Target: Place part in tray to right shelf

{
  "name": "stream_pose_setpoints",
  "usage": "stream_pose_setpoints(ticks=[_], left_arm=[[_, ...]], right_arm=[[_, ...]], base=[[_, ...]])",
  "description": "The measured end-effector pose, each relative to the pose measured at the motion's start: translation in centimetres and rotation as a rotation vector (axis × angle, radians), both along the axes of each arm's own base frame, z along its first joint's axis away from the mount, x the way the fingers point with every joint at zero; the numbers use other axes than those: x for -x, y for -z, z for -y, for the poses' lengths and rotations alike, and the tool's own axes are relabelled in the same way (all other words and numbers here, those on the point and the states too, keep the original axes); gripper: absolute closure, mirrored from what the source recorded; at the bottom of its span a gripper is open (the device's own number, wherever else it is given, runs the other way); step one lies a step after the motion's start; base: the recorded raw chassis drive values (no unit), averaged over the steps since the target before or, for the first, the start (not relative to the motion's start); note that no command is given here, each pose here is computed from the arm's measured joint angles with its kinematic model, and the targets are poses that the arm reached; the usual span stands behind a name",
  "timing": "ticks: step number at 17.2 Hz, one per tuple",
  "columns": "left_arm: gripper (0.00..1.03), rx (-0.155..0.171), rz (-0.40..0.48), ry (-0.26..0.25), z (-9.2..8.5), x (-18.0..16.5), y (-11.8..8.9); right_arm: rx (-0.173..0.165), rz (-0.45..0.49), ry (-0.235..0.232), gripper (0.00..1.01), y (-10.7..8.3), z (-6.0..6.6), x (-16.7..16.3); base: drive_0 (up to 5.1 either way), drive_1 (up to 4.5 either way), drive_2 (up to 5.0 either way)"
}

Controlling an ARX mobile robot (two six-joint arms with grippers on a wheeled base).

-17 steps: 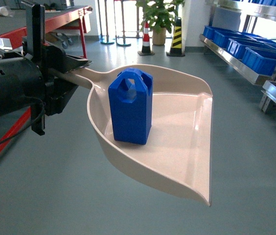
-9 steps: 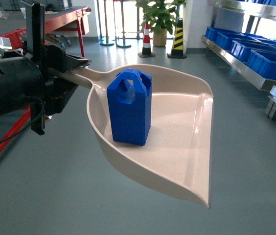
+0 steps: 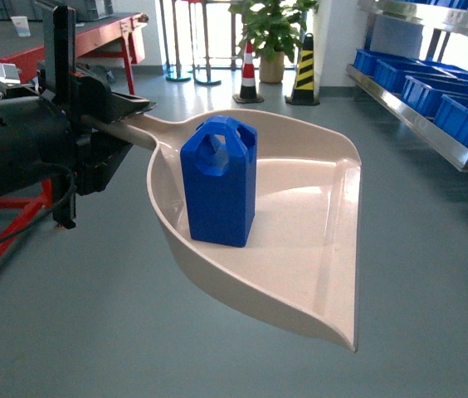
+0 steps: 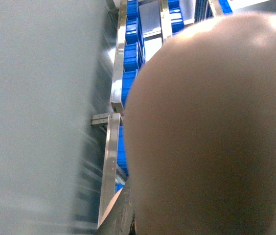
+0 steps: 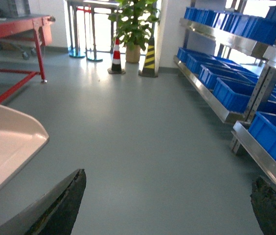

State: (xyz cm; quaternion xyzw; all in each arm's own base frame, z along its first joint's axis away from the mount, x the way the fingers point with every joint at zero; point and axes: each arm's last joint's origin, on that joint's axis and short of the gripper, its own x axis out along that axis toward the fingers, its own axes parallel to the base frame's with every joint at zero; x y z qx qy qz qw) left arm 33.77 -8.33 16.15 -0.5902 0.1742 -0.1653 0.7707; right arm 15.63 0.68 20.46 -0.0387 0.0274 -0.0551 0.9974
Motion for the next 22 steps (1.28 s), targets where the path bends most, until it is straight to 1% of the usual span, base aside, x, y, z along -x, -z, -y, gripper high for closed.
stream_pose_setpoints(ticks=[13,15,16,21,22], left_arm=[[0.85,0.0,0.0,-0.001,-0.03,0.0,0.01],[0.85,0.001,0.005,0.0,-0.03,0.0,-0.06],[0.85,-0.001,-0.002,-0.004,-0.04,0.02,0.06],[0.85,0.001,0.003,-0.001,-0.02,-0.02,-0.04],[0.85,-0.002,-0.004,-0.003,-0.03,0.0,0.05]], right_arm=[[0.0,-0.001,0.0,0.03,0.01,0.0,0.0],[-0.001,0.011,0.0,0.03,-0.13,0.0,0.04],[0.0,-0.005,0.0,0.03,0.06,0.0,-0.02],[-0.001,0.008,0.0,0.03,-0.08,0.0,0.01],[0.0,-0.006,0.0,0.03,0.06,0.0,0.01]], base=[[-0.1,4.24,-4.3],[0.0,4.27,-4.3],[0.0,4.29,-4.3],[0.0,4.28,-4.3],[0.1,4.39,-4.2]])
